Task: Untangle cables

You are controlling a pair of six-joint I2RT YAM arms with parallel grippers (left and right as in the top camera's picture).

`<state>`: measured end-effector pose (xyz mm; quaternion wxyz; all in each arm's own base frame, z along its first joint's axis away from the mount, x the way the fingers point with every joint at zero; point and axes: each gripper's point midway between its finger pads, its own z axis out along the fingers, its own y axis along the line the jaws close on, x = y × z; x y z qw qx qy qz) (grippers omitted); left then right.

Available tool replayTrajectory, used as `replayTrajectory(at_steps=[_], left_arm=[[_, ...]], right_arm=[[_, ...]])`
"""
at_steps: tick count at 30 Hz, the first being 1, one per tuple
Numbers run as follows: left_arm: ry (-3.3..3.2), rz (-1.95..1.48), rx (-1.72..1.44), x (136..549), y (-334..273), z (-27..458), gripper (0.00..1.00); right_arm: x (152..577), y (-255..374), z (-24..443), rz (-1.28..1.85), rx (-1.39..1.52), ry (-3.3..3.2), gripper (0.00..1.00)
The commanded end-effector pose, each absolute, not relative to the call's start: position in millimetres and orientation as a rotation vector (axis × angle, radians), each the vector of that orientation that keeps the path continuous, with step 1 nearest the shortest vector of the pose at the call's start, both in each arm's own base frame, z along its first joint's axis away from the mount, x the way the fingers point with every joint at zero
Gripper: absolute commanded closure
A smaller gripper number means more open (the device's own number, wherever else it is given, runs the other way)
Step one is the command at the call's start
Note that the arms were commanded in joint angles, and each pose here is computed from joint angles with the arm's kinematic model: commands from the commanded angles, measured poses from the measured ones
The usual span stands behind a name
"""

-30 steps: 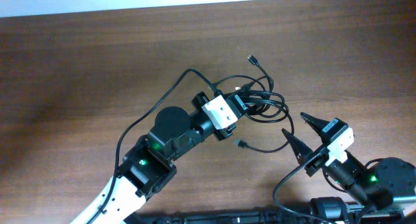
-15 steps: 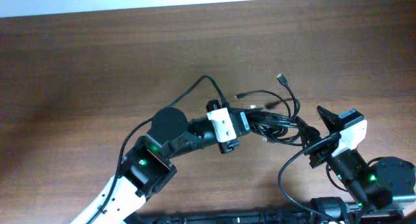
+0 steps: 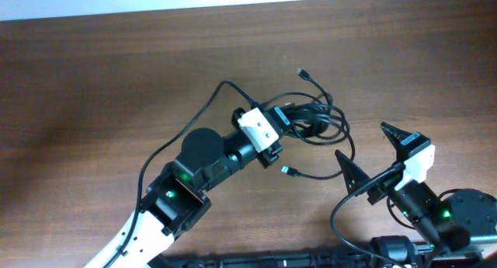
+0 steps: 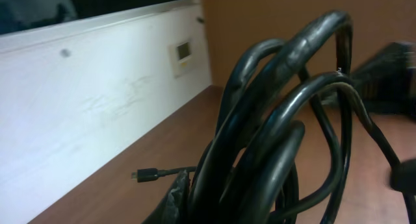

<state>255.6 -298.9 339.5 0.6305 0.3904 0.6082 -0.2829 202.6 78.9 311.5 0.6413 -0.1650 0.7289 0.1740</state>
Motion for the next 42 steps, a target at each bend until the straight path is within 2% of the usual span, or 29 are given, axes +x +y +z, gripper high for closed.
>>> replayTrajectory(at_steps=[1,4,9,12,13,16,18,25,31,35,38,39,41,42], left_arm=[[1.283,-0.810,1.002,223.5,-311.4,356.3,1.00],[1.274,-0.817,1.007,222.0,-312.0,357.5,1.00],[1.127,-1.025,1.201,175.0,-323.4,360.9,1.00],[1.082,-1.057,1.252,164.4,-324.1,360.7,1.00],[1.079,-0.995,1.257,170.8,-323.3,357.2,1.00],[1.361,-0.522,1.103,244.9,-297.3,318.0,1.00],[1.443,-0.385,1.015,265.8,-280.5,312.7,1.00],[1.434,-0.379,1.008,266.9,-280.3,315.3,1.00],[1.439,-0.515,0.867,266.8,-283.8,335.6,1.00],[1.375,-0.780,1.001,228.9,-307.7,338.4,1.00],[1.275,-0.990,1.189,185.5,-320.7,336.5,1.00],[1.255,-0.968,1.236,182.3,-320.6,331.0,1.00],[1.247,-0.902,1.244,189.6,-317.6,328.0,1.00],[1.292,-0.814,1.174,209.1,-308.1,329.8,1.00]], right_arm=[[207.0,66.5,315.0,0.332,-0.315,1.662,0.01],[208.5,63.0,314.7,0.314,-0.298,1.666,0.01],[212.0,53.2,313.7,0.308,-0.203,1.684,0.01],[213.1,48.9,311.8,0.287,-0.182,1.694,0.01],[213.8,45.3,309.2,0.270,-0.164,1.706,0.01],[215.8,27.1,296.4,0.181,-0.078,1.761,0.01],[215.4,18.4,288.2,0.138,-0.039,1.795,0.01],[214.9,22.2,288.3,0.158,-0.054,1.795,0.01],[205.2,62.8,294.5,0.327,-0.290,1.751,0.02],[205.1,64.3,297.3,0.315,-0.319,1.733,0.01],[213.2,39.4,296.0,0.194,-0.193,1.754,0.01],[215.7,17.4,289.1,0.138,-0.028,1.792,0.01],[213.0,-13.6,276.4,0.036,0.184,1.835,0.01],[208.6,-31.4,269.3,-0.027,0.307,1.848,0.01]])
